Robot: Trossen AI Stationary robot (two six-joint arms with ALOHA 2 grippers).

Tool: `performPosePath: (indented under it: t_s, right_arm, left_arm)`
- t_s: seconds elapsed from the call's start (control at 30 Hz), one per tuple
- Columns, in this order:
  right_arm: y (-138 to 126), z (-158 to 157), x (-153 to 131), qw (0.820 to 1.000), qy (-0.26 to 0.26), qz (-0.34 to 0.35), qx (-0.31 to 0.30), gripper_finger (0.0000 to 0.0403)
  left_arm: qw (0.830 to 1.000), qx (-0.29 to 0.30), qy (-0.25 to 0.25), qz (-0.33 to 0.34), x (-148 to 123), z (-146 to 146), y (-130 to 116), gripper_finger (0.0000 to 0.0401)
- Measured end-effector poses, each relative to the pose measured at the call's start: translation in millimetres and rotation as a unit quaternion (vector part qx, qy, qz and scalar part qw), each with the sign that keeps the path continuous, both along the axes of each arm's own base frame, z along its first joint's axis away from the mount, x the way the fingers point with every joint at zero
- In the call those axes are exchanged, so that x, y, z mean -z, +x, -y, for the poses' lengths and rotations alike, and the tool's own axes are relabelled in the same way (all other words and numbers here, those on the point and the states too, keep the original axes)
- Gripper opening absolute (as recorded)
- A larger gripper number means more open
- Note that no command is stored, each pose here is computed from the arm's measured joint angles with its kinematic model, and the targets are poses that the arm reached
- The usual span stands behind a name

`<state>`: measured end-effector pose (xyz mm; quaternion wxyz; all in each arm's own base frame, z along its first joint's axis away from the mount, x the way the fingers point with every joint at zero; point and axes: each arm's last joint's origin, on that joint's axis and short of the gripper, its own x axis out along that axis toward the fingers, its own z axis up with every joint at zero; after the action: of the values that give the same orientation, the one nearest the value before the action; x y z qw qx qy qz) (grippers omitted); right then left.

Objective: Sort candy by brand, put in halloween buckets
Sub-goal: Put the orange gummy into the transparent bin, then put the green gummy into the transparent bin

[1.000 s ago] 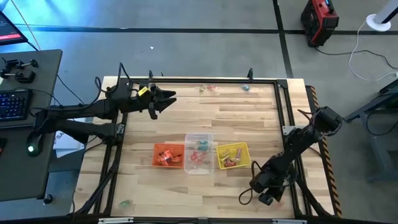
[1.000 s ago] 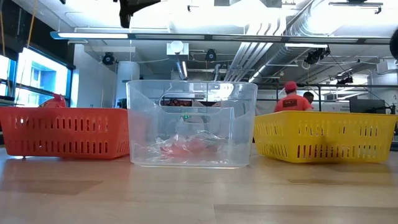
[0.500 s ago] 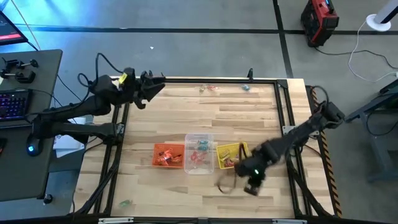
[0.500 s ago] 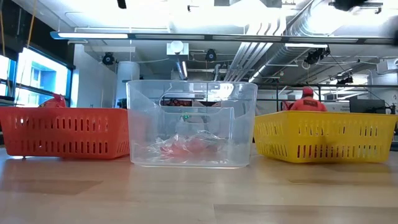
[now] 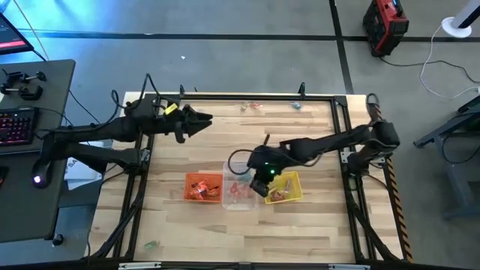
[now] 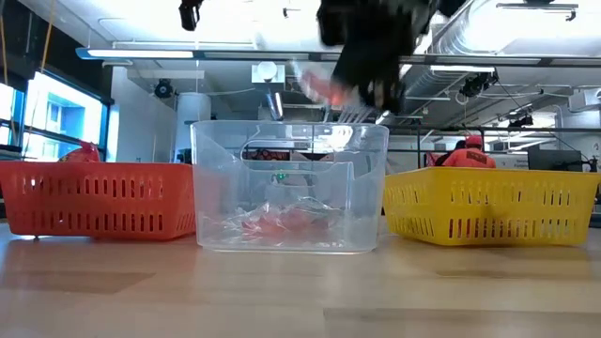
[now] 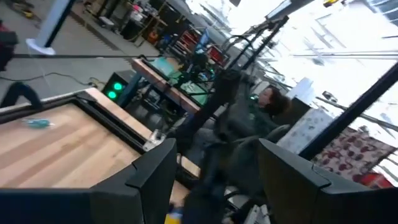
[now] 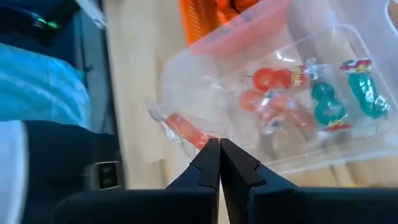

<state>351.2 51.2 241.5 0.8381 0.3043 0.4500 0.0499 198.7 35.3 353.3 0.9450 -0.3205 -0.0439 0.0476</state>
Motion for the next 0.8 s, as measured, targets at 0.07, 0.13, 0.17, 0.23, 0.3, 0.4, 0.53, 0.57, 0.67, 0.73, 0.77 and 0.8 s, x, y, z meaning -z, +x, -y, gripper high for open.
performPosePath:
  t_s: [0.07, 0.13, 0.17, 0.23, 0.3, 0.4, 0.53, 0.57, 0.67, 0.73, 0.77, 0.8]
  right_arm:
    - [7, 3, 11, 1.0, -0.008, -0.002, -0.005, 0.0]
    - [12, 4, 18, 1.0, -0.01, 0.0, -0.004, 0.0]
    - [14, 5, 20, 1.0, -0.012, 0.003, -0.005, 0.0001]
    - [15, 8, 23, 1.0, -0.022, 0.001, -0.003, 0.0005]
    - [15, 11, 24, 0.999, -0.037, -0.004, 0.006, 0.0018]
    - [15, 16, 25, 0.999, -0.035, -0.009, 0.019, 0.0056]
    - [15, 19, 25, 0.999, -0.024, -0.015, 0.037, 0.0132]
    - [16, 19, 24, 0.999, -0.024, -0.014, 0.038, 0.0152]
    - [20, 24, 12, 0.999, -0.02, -0.008, 0.035, 0.0205]
    - [23, 33, -6, 0.999, -0.028, 0.003, 0.035, 0.0229]
    - [22, 38, -15, 0.998, -0.04, 0.005, 0.039, 0.0237]
    - [21, 44, -26, 0.997, -0.058, 0.005, 0.046, 0.0242]
  left_arm:
    - [1.0, 0.004, 0.002, 0.01, -2, 2, 1, 0.0209]
    - [1.0, 0.005, 0.002, 0.015, -3, 2, 1, 0.0209]
    - [1.0, 0.005, 0.003, 0.017, -3, 2, 1, 0.0209]
    - [1.0, 0.003, 0.004, 0.017, -3, 2, 1, 0.0209]
    - [1.0, 0.001, 0.006, 0.016, -3, 1, 1, 0.0209]
    - [1.0, -0.002, 0.017, 0.015, -3, 0, 0, 0.0209]
    - [1.0, -0.011, 0.026, 0.013, -3, -3, 0, 0.0209]
    - [0.999, -0.011, 0.029, 0.013, -3, -4, 0, 0.0209]
    - [0.999, -0.011, 0.045, 0.011, -3, -7, -1, 0.0209]
    - [0.998, -0.01, 0.059, 0.008, -3, -10, -2, 0.0209]
    - [0.998, -0.01, 0.067, 0.007, -3, -11, -2, 0.0209]
    - [0.997, -0.013, 0.076, 0.006, -3, -13, -2, 0.0209]
